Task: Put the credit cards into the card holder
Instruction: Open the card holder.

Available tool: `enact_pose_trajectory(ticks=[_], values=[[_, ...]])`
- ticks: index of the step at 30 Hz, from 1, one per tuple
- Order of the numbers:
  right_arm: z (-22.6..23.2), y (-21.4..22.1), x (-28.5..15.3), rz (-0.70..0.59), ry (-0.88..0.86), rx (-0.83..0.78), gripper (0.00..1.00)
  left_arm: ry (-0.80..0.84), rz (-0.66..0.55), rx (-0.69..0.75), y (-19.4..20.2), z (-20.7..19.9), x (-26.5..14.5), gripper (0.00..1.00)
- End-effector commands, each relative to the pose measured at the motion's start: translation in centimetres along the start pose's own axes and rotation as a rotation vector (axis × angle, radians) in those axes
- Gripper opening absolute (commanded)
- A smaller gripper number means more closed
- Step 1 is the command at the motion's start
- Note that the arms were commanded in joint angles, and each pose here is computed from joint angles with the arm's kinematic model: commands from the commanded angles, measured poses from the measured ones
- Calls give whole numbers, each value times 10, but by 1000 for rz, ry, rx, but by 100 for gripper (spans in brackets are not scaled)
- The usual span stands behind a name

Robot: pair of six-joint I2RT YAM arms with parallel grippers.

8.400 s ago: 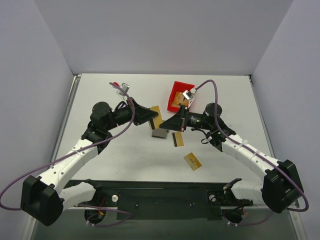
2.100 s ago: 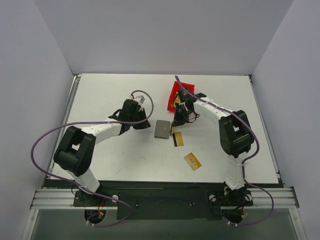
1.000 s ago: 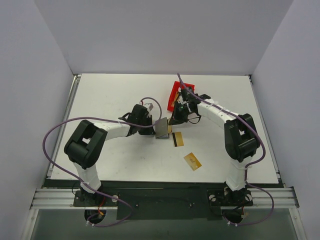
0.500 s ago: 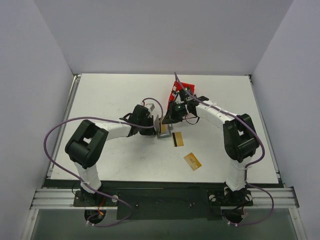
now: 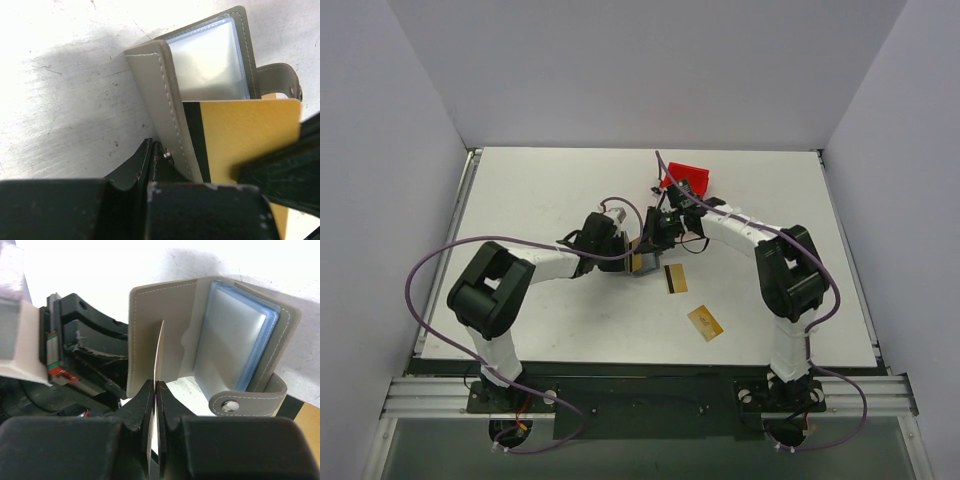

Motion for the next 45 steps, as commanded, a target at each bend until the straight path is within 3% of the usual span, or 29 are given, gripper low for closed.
enact_pose_trajectory(ticks=[1,16,21,30,33,39,42,45], values=[[2,2,14,16,-20,-13,0,-75,40,-9,21,14,-3,0],[-19,-5,44,3,39,10,0,-188,54,-103,45,40,-12,0],[-26,-2,52,11,86,16,0,-318,24,-136,39,52,-28,0],[-38,0,57,8,164,22,0,-400,-178,-152,-3,44,-82,0],[-41,-1,57,3,192,22,0,-361,-274,-134,-25,32,-104,0],[-45,0,57,9,214,21,0,-31,-489,21,-79,-22,-143,0],[-45,0,57,7,213,25,0,110,-510,125,-86,-51,-143,0],[-45,0,58,10,212,32,0,118,-441,163,-81,-59,-120,0]])
Point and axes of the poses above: each gripper's point midway between its finger pads, its own x axis out along the fingers, its own z axis along the line the jaws close on, y = z × x, the point moved 7 cm from there along -x, back along the fingers, and after that the axes turned 6 degrees about x, right-handed, at the moved point
